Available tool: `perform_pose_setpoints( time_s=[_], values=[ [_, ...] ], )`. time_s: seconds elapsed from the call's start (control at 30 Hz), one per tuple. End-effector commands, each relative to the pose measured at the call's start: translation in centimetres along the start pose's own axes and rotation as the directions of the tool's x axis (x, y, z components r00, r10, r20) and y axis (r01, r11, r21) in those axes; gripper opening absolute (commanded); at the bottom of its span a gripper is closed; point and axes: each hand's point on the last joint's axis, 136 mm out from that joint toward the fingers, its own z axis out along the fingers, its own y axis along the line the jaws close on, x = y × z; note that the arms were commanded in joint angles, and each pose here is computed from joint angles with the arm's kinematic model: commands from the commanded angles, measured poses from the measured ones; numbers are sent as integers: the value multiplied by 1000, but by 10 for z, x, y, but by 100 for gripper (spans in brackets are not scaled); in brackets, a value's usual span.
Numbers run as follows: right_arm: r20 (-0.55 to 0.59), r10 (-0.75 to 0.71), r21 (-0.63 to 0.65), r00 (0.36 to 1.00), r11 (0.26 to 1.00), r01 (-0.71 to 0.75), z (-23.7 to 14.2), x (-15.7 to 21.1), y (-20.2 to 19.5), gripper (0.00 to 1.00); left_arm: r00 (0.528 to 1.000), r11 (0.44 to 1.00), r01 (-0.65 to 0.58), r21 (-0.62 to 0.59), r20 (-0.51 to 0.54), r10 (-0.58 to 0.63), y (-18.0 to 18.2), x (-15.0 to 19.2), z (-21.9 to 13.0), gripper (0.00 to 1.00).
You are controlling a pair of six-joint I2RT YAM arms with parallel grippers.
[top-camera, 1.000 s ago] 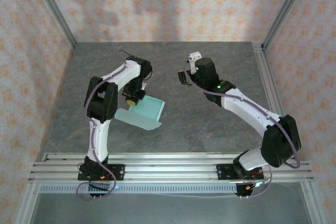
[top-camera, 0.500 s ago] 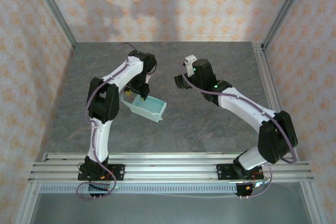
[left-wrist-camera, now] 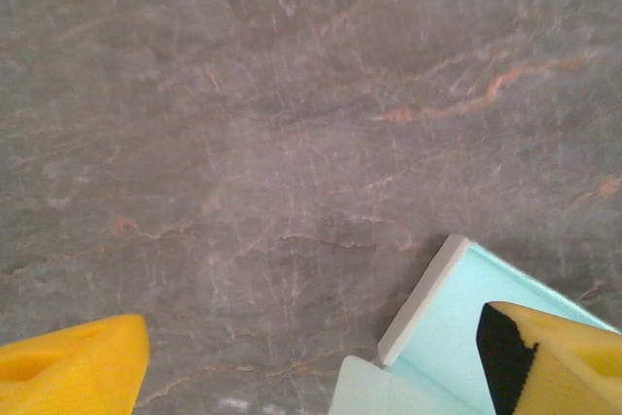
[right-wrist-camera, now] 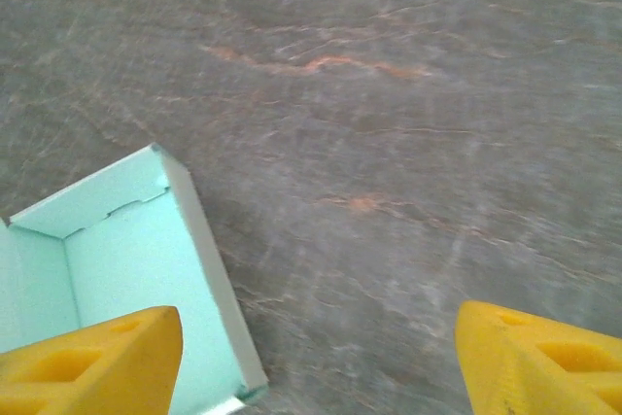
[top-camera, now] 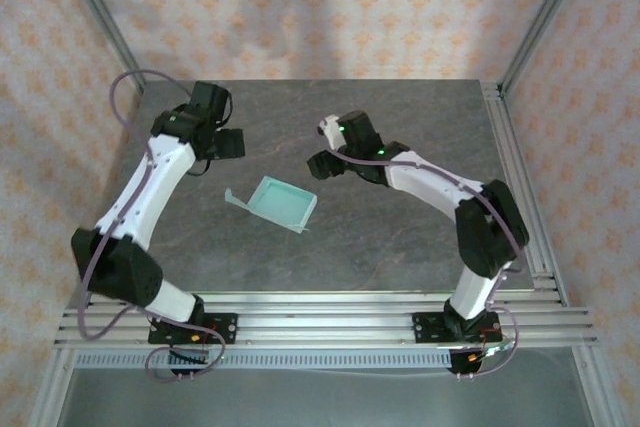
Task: Fold the paper box
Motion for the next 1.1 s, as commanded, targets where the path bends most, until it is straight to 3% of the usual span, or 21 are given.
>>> perform_pose_setpoints(
  time_s=[0.0, 0.17, 0.33, 0.5, 0.7, 1.07],
  values=[
    [-39, -45, -66, 998, 997, 42, 23, 1, 30, 75, 993, 997, 65, -41, 101, -60, 16, 0, -13, 91],
    [-94, -21, -12, 995, 1000, 20, 65, 11, 42, 75, 988, 998, 61, 7, 145, -61, 23, 13, -39, 100],
    [-170, 42, 81, 985, 996, -29, 94, 28, 37, 76, 983, 993, 63, 105, 164, -80, 15, 20, -54, 100],
    [-233, 106, 164, 967, 984, -68, 106, 44, 26, 75, 982, 990, 64, 129, 167, -85, 12, 21, -56, 100],
    [-227, 231, 377, 946, 917, -134, 95, 47, -19, 72, 975, 974, 78, 213, 185, -119, -4, 11, -59, 100],
    [-90, 436, 523, 895, 786, -330, 42, 65, -98, 71, 978, 966, 73, 246, 170, -118, -19, 9, -51, 100]
  ],
)
